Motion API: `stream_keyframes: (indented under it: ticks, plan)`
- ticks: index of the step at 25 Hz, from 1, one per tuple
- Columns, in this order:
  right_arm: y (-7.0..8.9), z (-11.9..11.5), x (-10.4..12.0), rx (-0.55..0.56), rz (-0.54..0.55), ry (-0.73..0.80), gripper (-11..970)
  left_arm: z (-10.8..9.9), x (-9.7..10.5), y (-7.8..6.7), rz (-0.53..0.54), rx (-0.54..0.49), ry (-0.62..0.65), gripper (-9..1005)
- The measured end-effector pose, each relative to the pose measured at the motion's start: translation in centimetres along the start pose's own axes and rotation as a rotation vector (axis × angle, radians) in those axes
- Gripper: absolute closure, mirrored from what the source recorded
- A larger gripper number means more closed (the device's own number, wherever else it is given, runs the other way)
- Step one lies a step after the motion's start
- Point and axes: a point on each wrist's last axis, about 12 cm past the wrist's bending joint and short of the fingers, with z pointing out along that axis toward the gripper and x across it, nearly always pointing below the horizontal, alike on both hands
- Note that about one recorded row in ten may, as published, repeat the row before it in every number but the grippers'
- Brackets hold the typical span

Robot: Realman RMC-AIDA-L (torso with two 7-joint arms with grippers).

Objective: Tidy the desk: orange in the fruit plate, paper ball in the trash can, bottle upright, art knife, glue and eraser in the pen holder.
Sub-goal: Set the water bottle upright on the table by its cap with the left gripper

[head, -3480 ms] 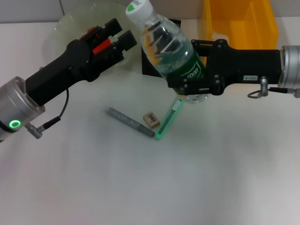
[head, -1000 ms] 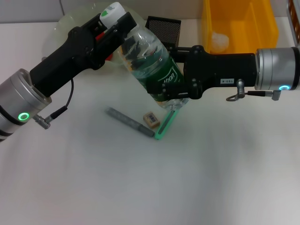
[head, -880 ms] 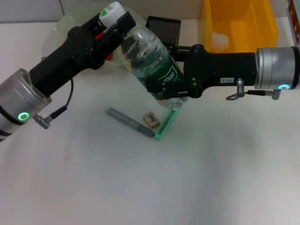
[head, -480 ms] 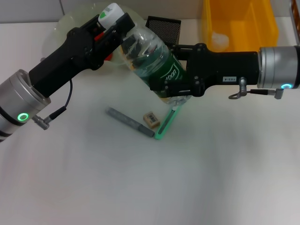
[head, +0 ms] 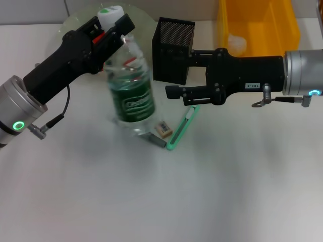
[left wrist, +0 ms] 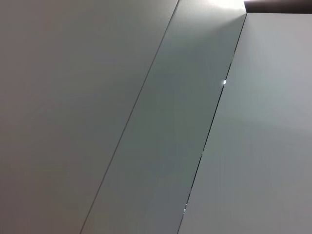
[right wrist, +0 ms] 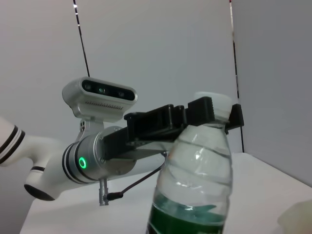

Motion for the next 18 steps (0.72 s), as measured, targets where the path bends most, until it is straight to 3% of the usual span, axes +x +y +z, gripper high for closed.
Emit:
stream_keyframes:
  ticks: [10, 18]
  plan:
    - [0.0, -0.4, 1.1, 0.013, 0.030, 0.083, 201, -1.0, -0.5, 0.7, 0.053, -0.047, 0.014, 533]
    - [0.2, -0.9, 2.5, 0.038, 0.050, 0.130, 201, -3.7, -1.4, 2.3, 0.256, -0.227, 0.005, 529]
